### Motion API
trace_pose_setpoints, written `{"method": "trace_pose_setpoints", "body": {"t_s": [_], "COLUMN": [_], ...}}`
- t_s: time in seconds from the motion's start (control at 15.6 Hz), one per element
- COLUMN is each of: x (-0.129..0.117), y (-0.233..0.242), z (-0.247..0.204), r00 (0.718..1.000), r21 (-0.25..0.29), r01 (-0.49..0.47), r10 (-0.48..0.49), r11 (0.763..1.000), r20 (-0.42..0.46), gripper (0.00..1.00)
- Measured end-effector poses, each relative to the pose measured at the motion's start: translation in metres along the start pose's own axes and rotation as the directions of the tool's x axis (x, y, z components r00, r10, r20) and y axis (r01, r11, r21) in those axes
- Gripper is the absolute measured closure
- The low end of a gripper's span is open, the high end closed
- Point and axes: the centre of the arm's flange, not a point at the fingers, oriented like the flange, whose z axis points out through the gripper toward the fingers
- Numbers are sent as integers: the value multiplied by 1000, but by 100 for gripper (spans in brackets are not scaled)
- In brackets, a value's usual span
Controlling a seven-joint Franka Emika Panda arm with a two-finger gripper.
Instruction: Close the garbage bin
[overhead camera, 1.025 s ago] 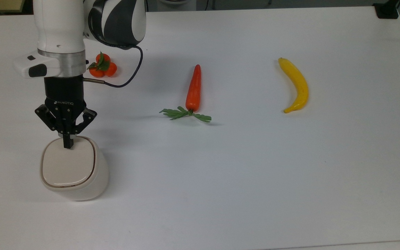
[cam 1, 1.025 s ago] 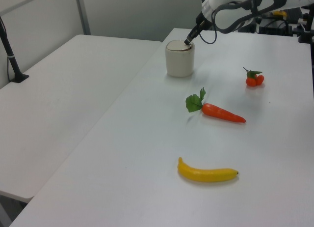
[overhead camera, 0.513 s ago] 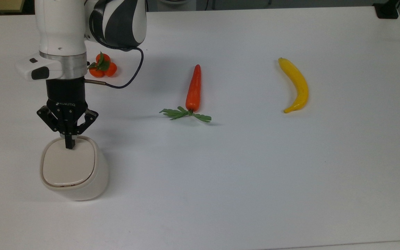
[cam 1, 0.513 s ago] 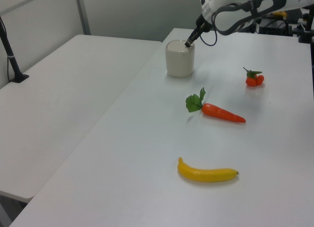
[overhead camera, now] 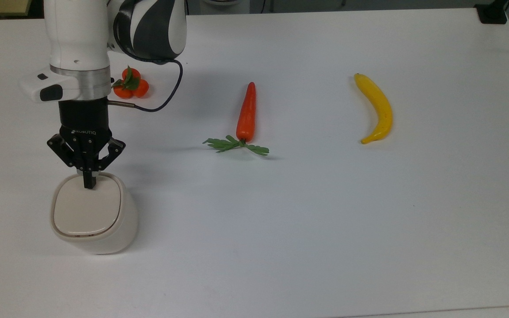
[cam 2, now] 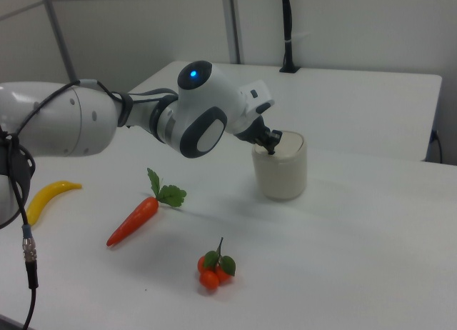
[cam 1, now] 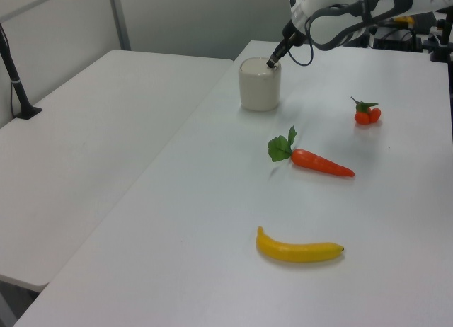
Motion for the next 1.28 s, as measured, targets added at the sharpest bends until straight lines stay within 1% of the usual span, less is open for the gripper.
{"method": "trace_pose_setpoints", "body": {"t_s": [0.19, 0.38, 0.45, 0.51, 0.58, 0.64, 0.83, 0.9, 1.03, 1.15, 1.28], "x": [4, 16, 19, 20, 21, 20, 12, 9, 4, 2, -1], "y": [-3, -7, -8, -9, -10, -11, -13, -15, -19, -24, -27], "z": [-17, -60, -77, -94, -108, -123, -159, -170, -191, -211, -238], "r00": [997, 987, 981, 974, 967, 957, 918, 904, 878, 858, 837], "r21": [33, 79, 94, 110, 123, 138, 179, 192, 216, 235, 253], "r01": [0, 0, -1, -3, -5, -8, -19, -23, -27, -27, -29], "r10": [-3, -12, -17, -22, -27, -33, -53, -62, -80, -98, -115], "r11": [999, 997, 996, 994, 992, 990, 984, 981, 976, 972, 967], "r20": [76, 160, 192, 224, 252, 288, 393, 422, 472, 504, 536], "gripper": [99, 96, 88, 84, 84, 79, 50, 42, 21, 1, 0]}}
